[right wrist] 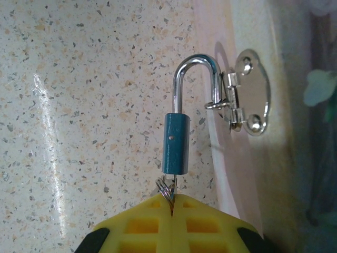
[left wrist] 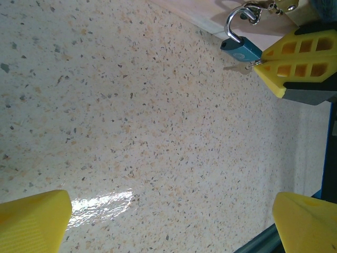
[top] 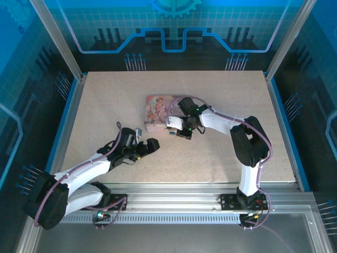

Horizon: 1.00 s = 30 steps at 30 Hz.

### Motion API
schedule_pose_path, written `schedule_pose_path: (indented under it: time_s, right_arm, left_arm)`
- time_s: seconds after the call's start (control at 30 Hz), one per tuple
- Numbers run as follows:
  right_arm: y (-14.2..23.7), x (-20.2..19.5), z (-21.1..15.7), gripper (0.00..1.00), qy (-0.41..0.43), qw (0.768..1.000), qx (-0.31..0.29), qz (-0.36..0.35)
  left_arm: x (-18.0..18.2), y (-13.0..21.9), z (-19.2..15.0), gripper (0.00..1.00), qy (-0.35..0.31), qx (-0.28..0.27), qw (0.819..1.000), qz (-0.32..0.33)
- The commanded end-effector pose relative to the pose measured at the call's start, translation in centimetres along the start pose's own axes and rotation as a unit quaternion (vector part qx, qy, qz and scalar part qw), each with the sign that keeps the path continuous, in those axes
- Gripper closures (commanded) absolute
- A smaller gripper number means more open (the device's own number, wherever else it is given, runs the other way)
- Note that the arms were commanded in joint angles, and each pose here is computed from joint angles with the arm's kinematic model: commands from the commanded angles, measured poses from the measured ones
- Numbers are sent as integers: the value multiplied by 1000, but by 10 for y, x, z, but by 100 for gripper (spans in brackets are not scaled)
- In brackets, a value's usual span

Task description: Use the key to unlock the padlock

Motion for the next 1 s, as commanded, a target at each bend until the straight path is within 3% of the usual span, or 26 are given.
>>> schedule_pose_path:
  time_s: [0.0,0.43,0.97]
  right_arm:
    - [4,-1,7,100,12,1000,-15,-4]
    - [-4,13,40,100,56,998,-26,3]
    - [44,28,23,100,2,997,-64,-53]
  left_arm:
    - [4,-1,-3,1,-2,14,1000,3]
    - [5,-1,-3,1,2,15,1000,5]
    - [9,7,-6,1,-2,1,1000,7]
Point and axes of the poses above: each hand's point on the last joint's axis, 136 mm out from that joint toward the fingers, its own y axis back along the fingers, its own x axis along the line the jaws close on, z = x × y, the point moved 7 cm from there along y, back along the fingers, and after that the axes turned 2 degrees about y, right-handed, at the moved point
